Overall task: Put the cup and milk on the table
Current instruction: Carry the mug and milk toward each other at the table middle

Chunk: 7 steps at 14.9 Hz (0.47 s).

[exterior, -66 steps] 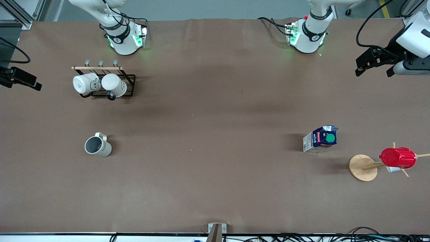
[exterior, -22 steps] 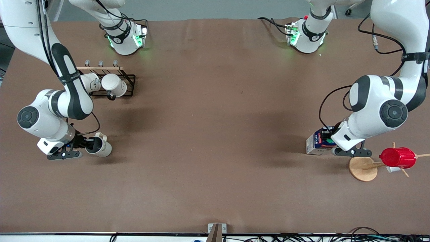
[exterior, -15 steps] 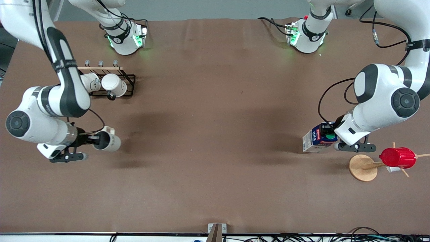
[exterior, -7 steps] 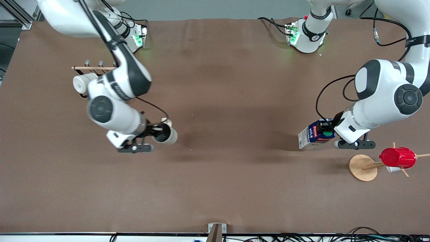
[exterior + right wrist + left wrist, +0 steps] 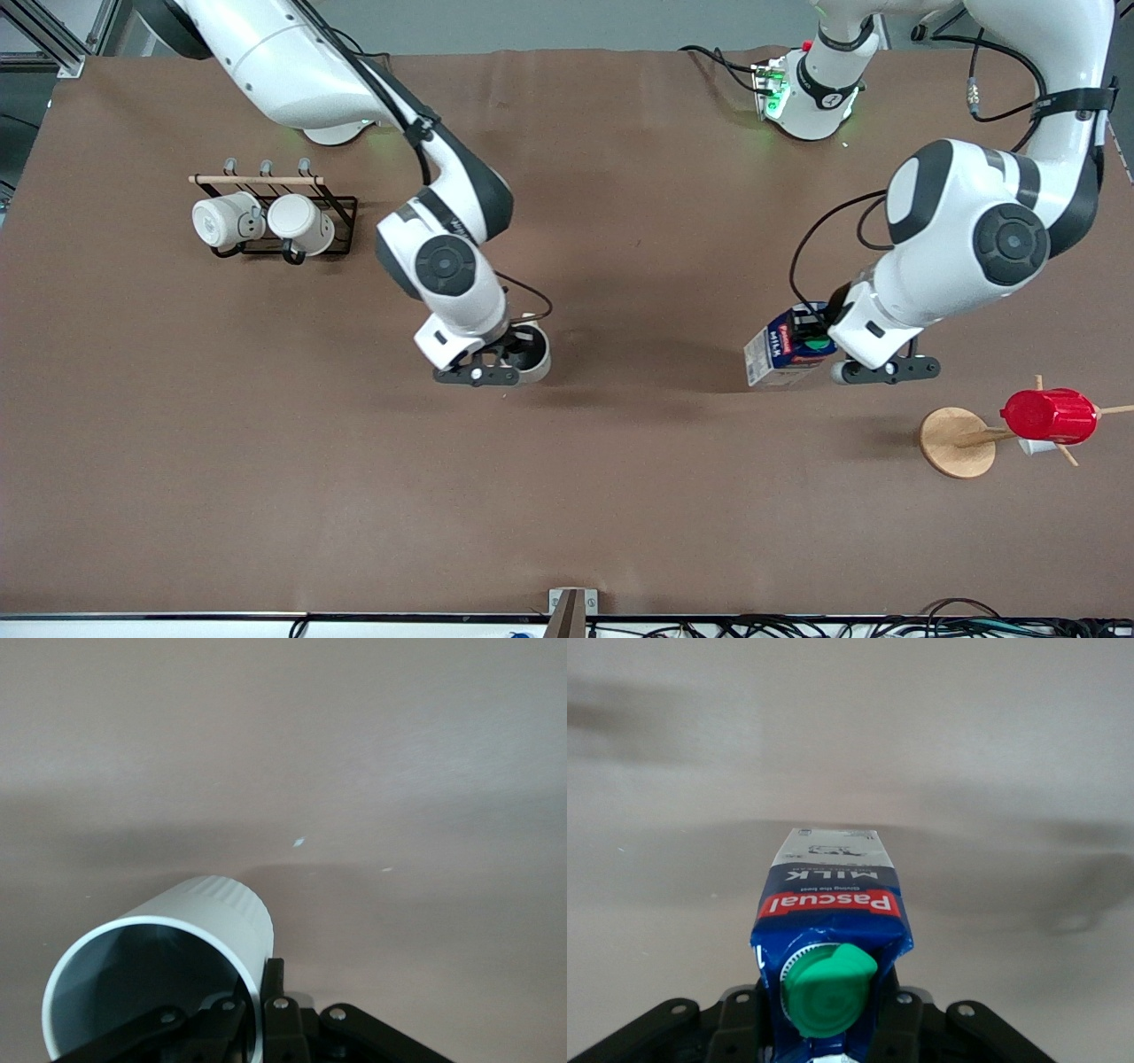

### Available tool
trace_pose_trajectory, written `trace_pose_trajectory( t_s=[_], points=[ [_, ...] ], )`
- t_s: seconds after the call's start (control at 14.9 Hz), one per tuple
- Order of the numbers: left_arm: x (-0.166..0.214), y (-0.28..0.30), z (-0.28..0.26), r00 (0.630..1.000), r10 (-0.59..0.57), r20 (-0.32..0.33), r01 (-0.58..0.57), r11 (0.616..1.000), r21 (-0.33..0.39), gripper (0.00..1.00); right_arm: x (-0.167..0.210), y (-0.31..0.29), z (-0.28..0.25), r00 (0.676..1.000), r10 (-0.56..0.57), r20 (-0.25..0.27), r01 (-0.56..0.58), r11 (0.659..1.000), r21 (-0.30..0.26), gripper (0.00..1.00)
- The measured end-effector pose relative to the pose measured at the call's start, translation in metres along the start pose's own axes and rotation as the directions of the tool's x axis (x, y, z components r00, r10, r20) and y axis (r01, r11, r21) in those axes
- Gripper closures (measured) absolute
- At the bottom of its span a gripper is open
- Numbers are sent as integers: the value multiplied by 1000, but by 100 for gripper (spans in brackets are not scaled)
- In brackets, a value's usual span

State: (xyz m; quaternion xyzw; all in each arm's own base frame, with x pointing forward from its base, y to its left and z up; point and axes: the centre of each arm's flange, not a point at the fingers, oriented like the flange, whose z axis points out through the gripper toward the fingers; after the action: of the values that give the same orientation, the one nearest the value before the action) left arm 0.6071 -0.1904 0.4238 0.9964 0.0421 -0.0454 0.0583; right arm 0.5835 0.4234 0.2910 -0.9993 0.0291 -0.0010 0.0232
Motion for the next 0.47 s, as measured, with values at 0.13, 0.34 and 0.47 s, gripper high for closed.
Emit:
trace_pose_trajectory(
  t_s=[0.13,0.34,0.47],
  points=[
    [-10,33,6,1000,-31,7,31,1000,0,56,-8,-12,9,1000,-7,-9,7,1000,-2,96],
    [-25,79,23,998,-63,25,63,998,6,57,-18,-28,21,999,-6,-43,6,1000,6,96],
    [-31,96,35,997,-70,37,70,998,10,57,-22,-34,29,998,-14,-54,14,1000,-2,95]
  ],
)
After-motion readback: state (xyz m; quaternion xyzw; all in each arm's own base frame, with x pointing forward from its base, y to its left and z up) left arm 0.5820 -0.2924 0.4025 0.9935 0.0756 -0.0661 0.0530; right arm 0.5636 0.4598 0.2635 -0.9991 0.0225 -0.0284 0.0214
